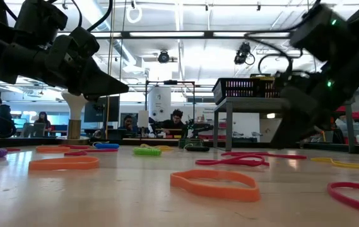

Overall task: Pick & Place Office Desk Supplies
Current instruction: Put the red rubber band into the left black bin on the shelf

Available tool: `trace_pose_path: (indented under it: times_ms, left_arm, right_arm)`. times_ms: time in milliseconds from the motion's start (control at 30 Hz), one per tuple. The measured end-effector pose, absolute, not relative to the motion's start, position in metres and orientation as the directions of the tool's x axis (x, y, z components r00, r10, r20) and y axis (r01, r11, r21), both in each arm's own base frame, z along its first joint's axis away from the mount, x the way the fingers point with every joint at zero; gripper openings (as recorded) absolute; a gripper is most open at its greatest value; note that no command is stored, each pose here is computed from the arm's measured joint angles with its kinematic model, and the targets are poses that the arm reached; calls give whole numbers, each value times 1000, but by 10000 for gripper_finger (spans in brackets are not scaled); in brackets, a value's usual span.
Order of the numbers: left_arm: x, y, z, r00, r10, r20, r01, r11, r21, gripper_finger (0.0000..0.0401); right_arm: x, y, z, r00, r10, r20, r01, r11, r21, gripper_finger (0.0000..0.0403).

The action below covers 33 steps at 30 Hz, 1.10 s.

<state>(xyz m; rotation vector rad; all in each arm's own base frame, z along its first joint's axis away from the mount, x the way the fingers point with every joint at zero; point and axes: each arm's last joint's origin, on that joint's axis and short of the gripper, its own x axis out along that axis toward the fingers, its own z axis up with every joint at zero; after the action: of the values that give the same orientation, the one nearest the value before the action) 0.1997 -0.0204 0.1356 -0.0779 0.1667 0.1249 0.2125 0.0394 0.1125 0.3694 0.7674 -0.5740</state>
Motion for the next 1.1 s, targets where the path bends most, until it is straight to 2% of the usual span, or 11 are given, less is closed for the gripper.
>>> trace_pose_path:
  times_ms: [100, 267, 667, 1100]
  left_arm:
    - [200, -20, 136, 978, 117, -170, -130, 989, -67, 9]
    - [200, -20, 136, 978, 118, -170, -131, 989, -67, 9]
    - [200, -20, 136, 978, 118, -170, -131, 989, -67, 9]
    - [200, -20, 136, 978, 117, -170, -130, 989, -67, 9]
  right_arm:
    - [215, 33, 102, 533, -373, -759, 634, 770, 67, 164]
    - [222, 31, 92, 535, -397, -746, 622, 782, 31, 143]
    - [226, 38, 94, 591, -350, -727, 534, 845, 27, 10]
    - [256, 78, 131, 708, -190, -680, 271, 962, 13, 4]
